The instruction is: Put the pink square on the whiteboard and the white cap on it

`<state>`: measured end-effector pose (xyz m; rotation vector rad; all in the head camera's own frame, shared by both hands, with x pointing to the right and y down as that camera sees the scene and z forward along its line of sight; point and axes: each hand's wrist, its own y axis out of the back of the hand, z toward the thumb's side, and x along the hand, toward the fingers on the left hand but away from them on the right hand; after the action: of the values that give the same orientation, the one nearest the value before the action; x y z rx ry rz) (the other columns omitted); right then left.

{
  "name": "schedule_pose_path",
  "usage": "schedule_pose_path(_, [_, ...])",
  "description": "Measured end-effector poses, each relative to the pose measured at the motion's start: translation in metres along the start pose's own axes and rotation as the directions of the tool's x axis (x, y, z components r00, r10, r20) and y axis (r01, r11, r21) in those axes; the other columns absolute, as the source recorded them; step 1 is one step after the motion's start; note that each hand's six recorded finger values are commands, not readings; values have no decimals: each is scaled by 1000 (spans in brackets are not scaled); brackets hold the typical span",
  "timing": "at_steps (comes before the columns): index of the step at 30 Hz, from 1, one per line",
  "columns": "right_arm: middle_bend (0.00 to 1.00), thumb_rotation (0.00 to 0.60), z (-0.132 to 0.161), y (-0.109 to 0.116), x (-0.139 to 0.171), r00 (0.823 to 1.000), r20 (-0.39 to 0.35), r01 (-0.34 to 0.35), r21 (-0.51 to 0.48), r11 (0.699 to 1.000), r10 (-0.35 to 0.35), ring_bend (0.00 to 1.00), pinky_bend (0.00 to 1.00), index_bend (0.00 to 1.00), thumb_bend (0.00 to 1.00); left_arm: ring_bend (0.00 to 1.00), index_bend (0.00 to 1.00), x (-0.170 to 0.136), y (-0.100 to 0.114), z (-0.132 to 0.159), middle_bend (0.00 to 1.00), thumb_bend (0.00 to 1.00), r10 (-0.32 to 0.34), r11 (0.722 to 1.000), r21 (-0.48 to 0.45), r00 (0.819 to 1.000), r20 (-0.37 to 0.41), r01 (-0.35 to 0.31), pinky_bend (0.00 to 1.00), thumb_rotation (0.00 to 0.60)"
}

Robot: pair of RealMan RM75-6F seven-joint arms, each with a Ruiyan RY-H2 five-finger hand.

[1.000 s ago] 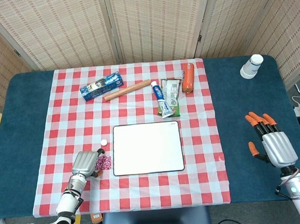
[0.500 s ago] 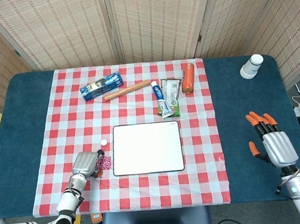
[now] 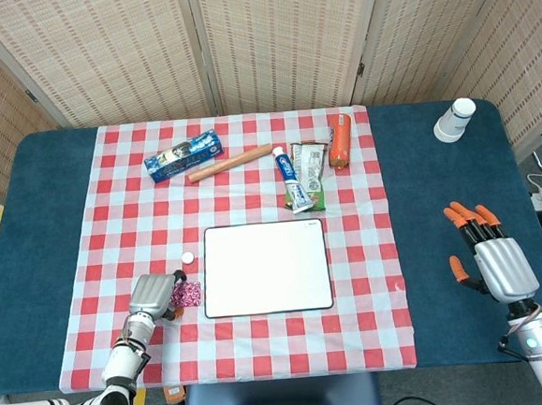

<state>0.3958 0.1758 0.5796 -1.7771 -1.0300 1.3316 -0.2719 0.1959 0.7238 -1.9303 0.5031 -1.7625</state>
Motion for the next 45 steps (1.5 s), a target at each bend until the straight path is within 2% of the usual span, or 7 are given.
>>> schedule_pose_path(8, [0, 600, -1, 1, 0, 1000, 1, 3, -2, 1000, -3, 0, 0, 0, 450, 1000, 386, -1, 4, 1, 1000, 302, 15, 1000, -6, 1000, 3, -15, 1000, 600])
schedule_pose_path(22, [0, 600, -1, 1, 0, 1000, 3, 3, -2, 1000, -3, 0, 0, 0, 450, 1000, 416, -1, 4, 0, 1000, 309, 22, 1000, -11, 1000, 3, -22, 1000, 600])
schedule_pose_path(32, [0, 600, -1, 1, 0, 1000, 2, 4, -2, 1000, -4, 0, 0, 0, 451, 1000, 427, -8, 18, 4, 1000, 309, 60, 998, -12, 998, 19, -59, 1000, 600])
schedule_pose_path(38, [0, 600, 0, 1, 0, 1000, 0, 1, -1, 1000, -1, 0, 0, 0, 450, 1000, 428, -7, 35, 24, 1000, 310, 83, 997, 2, 995, 63, -83, 1000, 600])
schedule_pose_path(45, [0, 600, -1, 2, 1, 1000, -1, 2, -6, 1000, -2, 0, 0, 0, 451, 1000, 427, 2, 54, 77, 1000, 309, 88, 995, 39, 987, 136, -95, 1000, 600])
